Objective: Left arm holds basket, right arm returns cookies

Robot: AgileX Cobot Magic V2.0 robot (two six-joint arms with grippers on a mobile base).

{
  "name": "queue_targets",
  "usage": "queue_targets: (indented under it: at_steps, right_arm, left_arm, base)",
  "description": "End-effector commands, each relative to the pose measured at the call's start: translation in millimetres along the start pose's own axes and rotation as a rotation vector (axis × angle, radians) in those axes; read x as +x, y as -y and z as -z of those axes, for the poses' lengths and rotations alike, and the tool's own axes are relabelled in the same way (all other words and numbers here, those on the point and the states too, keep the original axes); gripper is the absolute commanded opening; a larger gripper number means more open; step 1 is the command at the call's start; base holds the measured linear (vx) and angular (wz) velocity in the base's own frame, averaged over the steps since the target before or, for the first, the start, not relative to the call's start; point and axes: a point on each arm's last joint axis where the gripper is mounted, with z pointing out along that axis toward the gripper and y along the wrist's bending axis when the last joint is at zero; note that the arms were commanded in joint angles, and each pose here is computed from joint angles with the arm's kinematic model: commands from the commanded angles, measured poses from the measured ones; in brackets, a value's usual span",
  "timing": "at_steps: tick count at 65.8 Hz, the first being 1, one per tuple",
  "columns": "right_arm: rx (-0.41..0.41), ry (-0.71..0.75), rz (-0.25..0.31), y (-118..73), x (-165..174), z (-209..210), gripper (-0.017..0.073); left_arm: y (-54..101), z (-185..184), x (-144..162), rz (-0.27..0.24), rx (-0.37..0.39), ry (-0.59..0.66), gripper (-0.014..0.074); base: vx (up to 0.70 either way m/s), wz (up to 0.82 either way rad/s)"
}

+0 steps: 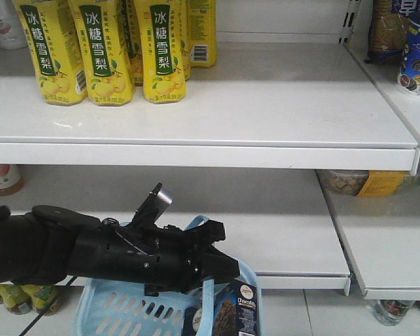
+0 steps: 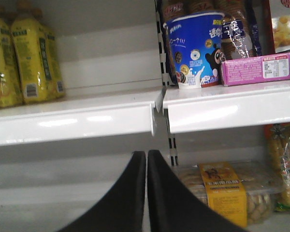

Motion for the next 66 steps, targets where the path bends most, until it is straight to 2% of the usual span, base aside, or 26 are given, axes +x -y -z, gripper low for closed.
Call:
queue_targets:
  at_steps: [1, 10, 19, 30, 38, 47, 66]
  right_arm:
    - [-0.007, 0.054, -0.014, -3.9, -34, -4, -0.0009]
    - [0.005, -0.107, -0.016, -6.3, -50, -24, -0.0009]
    - [0.021, -0.278, -0.017, -7.0, -51, -47, -0.0009]
    - [0.041, -0.432, -0.077, -6.4, -36, -69, -0.0009]
    - [0.05, -0.477, -0.086, -5.7, -29, -76, -0.0009]
    - [0.061, -0.474, -0.14, -5.6, -26, -82, -0.0009]
    - [0.061, -0.488, -0.136, -5.6, -25, -83, 0.0035]
  left_arm:
    - [24.1, 10, -2, -0.022, 0.099, 0.022, -0.0006]
    - [24.1, 10, -2, -0.022, 0.099, 0.022, -0.0006]
    - [24.1, 10, -2, -0.022, 0.099, 0.022, -0.0006]
    - [24.1, 10, -2, -0.022, 0.099, 0.022, -0.0006]
    - [24.1, 10, -2, -0.022, 0.099, 0.022, -0.0006]
    - [24.1, 10, -2, -0.022, 0.099, 0.022, -0.0006]
    - [24.1, 10, -2, -0.022, 0.099, 0.022, -0.0006]
  base:
    - [0.0, 0.0]
    - [0.0, 0.0]
    - [0.0, 0.0]
    - [0.0, 0.0]
    - [0.0, 0.0]
    - [0.0, 0.0]
    - [0.0, 0.0]
